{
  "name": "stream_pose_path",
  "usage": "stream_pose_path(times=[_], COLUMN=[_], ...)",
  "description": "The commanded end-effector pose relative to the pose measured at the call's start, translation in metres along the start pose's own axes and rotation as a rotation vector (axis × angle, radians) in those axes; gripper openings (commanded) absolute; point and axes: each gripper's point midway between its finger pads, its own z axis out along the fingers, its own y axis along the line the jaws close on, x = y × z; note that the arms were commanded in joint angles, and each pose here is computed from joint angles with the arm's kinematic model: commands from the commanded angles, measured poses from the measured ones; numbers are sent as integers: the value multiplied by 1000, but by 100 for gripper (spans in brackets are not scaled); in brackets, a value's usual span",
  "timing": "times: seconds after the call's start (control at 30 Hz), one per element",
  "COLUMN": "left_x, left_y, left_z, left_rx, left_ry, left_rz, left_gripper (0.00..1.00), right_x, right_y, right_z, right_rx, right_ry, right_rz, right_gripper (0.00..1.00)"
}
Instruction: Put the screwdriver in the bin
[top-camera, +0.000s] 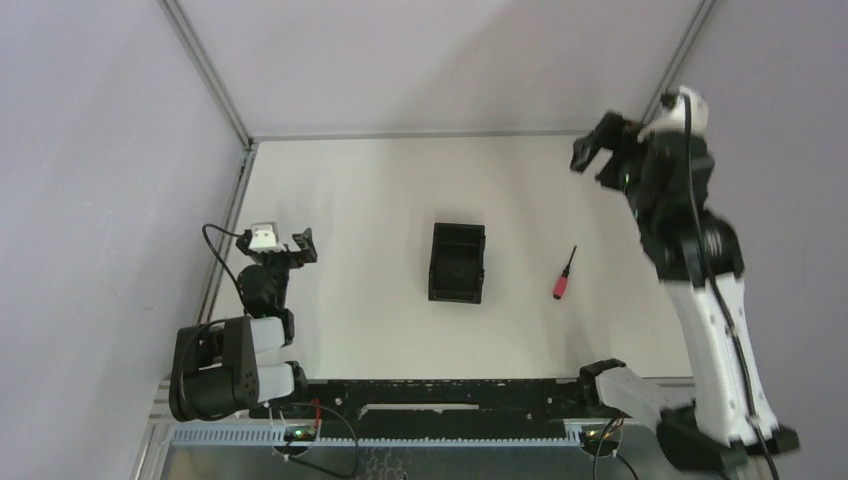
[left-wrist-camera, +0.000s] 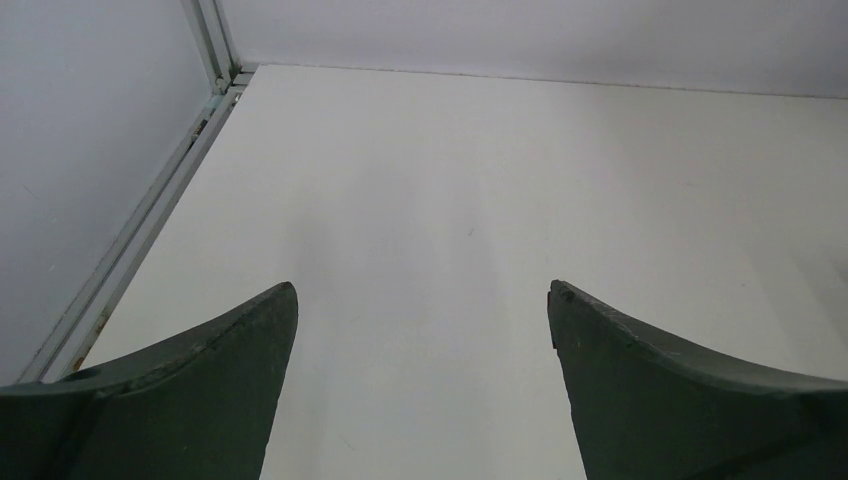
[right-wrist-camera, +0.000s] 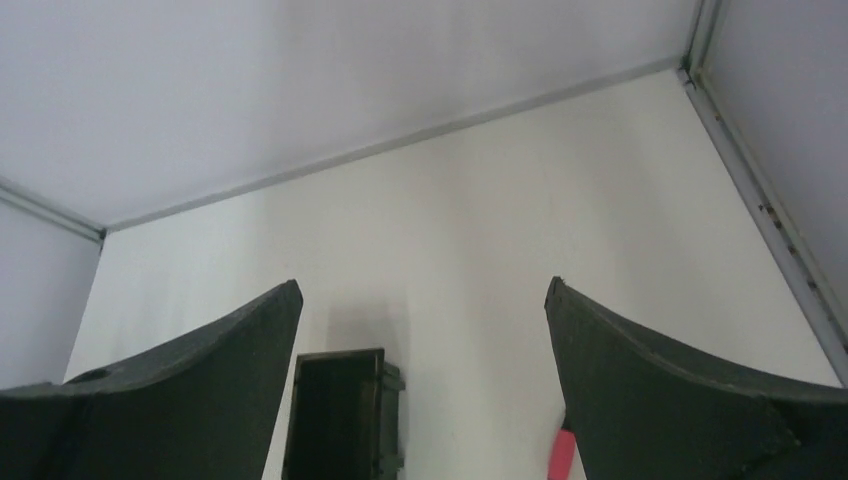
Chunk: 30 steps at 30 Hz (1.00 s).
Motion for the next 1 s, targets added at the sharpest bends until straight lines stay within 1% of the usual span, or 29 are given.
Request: stream_pose_path(times=[0.0,0.03,0.1,0.23,0.27,0.3,0.4,0.5,0.63,0.7,0.77,0.83,0.9,0.97], left_x=[-7,-6,-7,-7,-7,-7,-7,-7,-7,-6,-7,-6,-7,-7], left_y=[0,0,-1,-1,0,-1,-1,-1,-1,-1,-1,-1,-1,-1], left_z=[0,0,0,0,0,0,0,0,0,0,0,0,0,0], left_rx=[3,3,4,4,3,4,5,5,4,5,4,4,4,6], left_ry=[-28,-27,-28,-28,-28,-28,-28,-27,-28,-27,-28,-27,-28,-28], left_rz=[7,7,7,6,6,7,7,7,7,6,7,7,7,6], left_gripper=[100,100,100,100,100,100,100,100,100,100,100,100,100,100], right_x=[53,64,89,156,175,193,242,287,332,344,355,362,365,365], right_y=[-17,-19,-35,-64,-71,-77,-106,-121,-137,-140,-142,-144,-145,-143], right_z=[15,19,31,62,68,74,89,95,95,98,99,100,99,96], right_rx=[71,65,124,197,214,233,316,358,402,397,395,386,383,379], right_ry=[480,567,701,885,927,959,1017,1082,1135,1138,1150,1165,1180,1184], right_rz=[4,12,16,26,34,36,57,67,72,70,54,36,24,-33], right_gripper=[100,100,100,98,95,94,91,86,79,74,66,53,36,13])
